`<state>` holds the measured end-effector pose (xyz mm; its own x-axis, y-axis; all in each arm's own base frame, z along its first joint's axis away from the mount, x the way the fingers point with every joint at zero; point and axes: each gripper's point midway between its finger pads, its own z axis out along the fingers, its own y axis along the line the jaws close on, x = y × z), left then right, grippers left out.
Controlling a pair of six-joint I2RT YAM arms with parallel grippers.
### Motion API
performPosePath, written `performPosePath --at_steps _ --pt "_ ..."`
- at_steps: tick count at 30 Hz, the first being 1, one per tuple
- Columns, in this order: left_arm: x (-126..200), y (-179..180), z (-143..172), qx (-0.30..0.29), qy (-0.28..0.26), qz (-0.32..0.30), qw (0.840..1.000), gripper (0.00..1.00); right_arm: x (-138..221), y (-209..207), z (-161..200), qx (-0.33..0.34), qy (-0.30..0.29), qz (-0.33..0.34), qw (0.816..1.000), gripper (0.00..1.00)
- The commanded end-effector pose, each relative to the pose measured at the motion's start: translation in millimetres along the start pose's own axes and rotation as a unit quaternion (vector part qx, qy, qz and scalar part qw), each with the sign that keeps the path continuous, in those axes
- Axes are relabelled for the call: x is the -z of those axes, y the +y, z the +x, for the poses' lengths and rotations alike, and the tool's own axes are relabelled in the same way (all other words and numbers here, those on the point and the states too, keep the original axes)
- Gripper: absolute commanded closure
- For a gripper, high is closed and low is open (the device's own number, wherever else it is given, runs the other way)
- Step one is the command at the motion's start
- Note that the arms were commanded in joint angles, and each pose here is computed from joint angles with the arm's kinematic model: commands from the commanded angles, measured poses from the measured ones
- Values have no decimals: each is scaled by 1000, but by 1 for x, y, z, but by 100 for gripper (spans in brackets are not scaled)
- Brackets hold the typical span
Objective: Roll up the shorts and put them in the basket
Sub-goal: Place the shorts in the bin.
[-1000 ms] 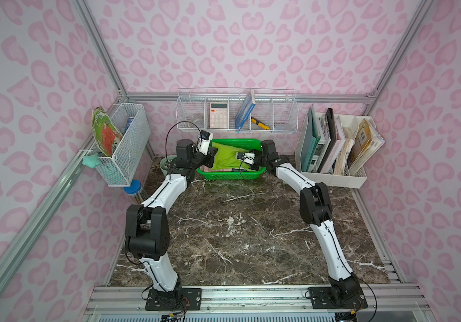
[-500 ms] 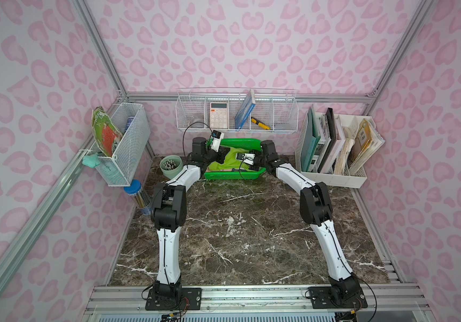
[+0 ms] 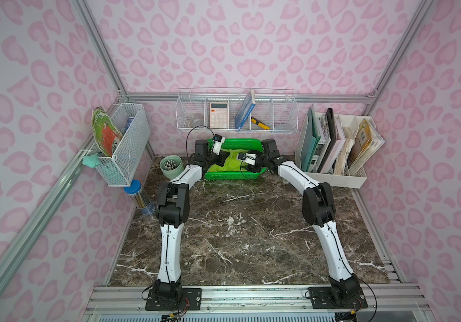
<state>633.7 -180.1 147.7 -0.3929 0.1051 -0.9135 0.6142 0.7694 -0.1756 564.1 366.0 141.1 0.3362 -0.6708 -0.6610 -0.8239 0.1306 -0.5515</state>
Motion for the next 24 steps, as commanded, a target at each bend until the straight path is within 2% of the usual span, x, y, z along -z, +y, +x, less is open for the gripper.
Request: performPosePath --at_steps 1,6,8,10,12,13,18,24 --pt "-3 8 67 63 119 -25 991 100 13 23 -1 -14 12 -50 999 31" --pt "-4 11 70 67 131 -34 988 100 41 19 -32 0 -26 -42 999 29" --pt "-4 11 72 67 136 -38 988 100 54 8 -50 -2 -48 -16 999 34" --pt "-3 13 75 66 144 -43 986 100 66 -2 -62 -12 -71 14 997 54" --pt "-2 14 78 63 153 -48 985 100 76 -9 -73 -21 -96 45 994 86" --pt "-1 14 79 62 156 -48 985 100 79 -11 -75 -25 -103 56 993 98" --pt "0 14 83 61 166 -54 983 100 70 -15 -65 -74 -99 62 990 100" --pt "2 13 82 59 168 -54 983 100 32 -28 -22 -176 -43 66 981 100"
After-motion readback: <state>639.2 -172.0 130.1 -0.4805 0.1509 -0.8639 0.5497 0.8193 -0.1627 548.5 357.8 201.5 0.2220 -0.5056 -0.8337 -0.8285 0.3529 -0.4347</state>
